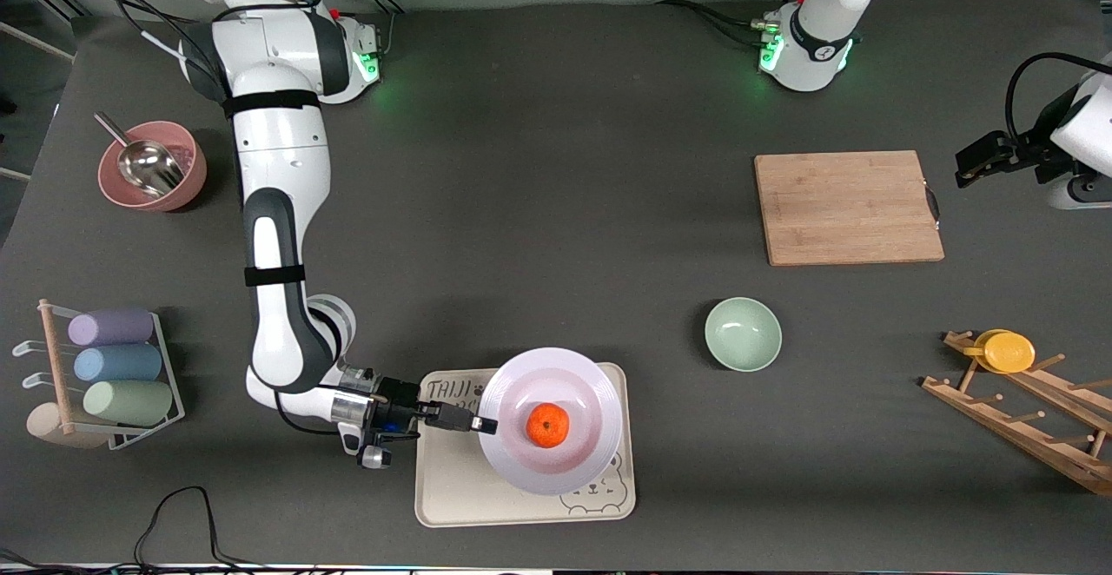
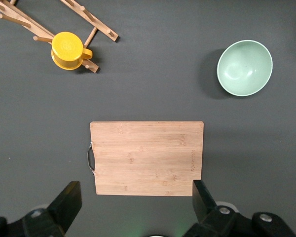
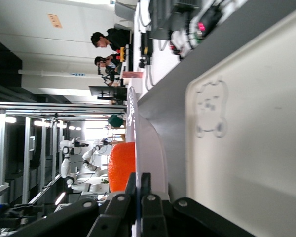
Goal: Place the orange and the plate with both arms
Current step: 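Carry the plate with the right gripper onto the bear tray, then lower the plate onto the tray and open the right gripper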
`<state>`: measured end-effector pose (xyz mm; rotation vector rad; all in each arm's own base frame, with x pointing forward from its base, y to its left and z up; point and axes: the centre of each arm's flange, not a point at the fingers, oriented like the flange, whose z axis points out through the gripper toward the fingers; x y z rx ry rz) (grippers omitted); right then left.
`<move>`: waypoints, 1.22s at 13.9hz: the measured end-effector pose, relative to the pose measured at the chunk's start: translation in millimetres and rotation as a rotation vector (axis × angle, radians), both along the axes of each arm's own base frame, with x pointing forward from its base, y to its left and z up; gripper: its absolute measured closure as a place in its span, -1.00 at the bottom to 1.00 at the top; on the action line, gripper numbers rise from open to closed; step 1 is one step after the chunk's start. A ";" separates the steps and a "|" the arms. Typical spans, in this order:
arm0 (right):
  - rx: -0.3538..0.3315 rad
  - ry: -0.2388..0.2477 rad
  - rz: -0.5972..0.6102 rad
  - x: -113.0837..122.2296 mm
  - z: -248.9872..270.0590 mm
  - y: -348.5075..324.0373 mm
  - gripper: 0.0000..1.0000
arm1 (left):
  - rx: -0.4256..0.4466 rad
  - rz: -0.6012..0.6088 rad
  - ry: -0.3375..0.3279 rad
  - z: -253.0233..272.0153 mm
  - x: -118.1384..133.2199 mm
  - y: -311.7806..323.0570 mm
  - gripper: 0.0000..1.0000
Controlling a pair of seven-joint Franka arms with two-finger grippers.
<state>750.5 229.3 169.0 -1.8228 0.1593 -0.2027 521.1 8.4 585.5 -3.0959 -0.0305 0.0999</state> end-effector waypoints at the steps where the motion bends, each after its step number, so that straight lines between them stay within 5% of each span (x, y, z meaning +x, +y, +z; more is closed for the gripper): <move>1: -0.010 0.004 -0.001 -1.9 -14.8 -4.5 0.91 | 0.000 0.000 0.000 -0.3 0.2 0.0 -1.00; 13: -0.062 -0.020 0.008 -12.1 -75.4 -25.0 0.91 | -0.001 -0.013 -0.005 -2.2 1.1 -0.2 -1.00; 15: -0.061 -0.022 0.009 -11.9 -74.9 -24.7 0.81 | -0.001 -0.022 -0.006 -2.1 1.3 -0.2 -1.00; 17: -0.061 -0.022 0.009 -11.8 -74.9 -24.6 0.48 | -0.001 -0.025 -0.014 -1.4 2.1 -0.2 -1.00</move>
